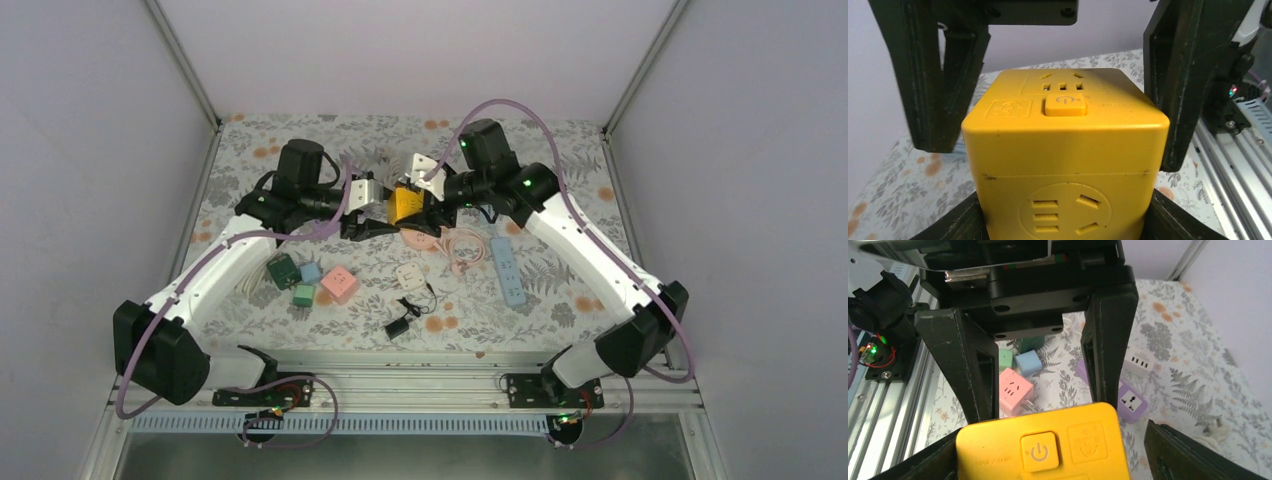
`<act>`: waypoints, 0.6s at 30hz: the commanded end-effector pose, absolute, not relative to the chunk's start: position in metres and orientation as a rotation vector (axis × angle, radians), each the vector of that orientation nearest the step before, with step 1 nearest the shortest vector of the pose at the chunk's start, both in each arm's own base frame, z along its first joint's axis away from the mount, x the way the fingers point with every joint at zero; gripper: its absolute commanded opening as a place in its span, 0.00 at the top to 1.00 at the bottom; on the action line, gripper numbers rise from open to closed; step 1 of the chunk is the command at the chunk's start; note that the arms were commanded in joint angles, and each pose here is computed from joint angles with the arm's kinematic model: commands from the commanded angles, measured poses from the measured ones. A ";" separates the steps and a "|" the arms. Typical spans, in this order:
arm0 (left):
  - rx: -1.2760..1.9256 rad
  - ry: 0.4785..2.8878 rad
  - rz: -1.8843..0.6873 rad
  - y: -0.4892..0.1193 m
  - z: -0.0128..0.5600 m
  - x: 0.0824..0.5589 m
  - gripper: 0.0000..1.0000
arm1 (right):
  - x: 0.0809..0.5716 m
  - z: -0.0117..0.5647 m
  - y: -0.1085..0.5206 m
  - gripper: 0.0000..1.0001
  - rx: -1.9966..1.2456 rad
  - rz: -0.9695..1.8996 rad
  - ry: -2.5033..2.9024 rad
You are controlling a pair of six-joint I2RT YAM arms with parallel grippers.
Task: Insert the plug
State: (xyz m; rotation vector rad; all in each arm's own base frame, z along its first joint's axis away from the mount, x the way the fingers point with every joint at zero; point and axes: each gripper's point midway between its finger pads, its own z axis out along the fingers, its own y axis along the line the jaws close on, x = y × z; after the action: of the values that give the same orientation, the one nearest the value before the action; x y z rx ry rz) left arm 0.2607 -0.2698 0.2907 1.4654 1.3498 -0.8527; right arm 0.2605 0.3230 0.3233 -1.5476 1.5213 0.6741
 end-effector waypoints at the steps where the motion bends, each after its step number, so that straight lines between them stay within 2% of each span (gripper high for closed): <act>1: 1.497 1.289 -0.779 -0.263 0.297 0.256 0.67 | 0.265 0.322 0.324 0.15 -1.593 0.639 1.560; 6: 1.518 1.276 -0.767 -0.260 0.300 0.253 0.67 | 0.259 0.321 0.327 0.18 -1.627 0.631 1.553; 18: 1.539 1.216 -0.797 -0.259 0.308 0.248 0.67 | 0.245 0.309 0.331 0.15 -1.664 0.605 1.547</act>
State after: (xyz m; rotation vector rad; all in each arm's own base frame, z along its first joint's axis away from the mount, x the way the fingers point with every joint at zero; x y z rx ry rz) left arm 0.2580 -0.2586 0.2817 1.5148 1.3507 -0.7923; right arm 0.2499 0.3336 0.3078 -1.6597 1.5642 0.6415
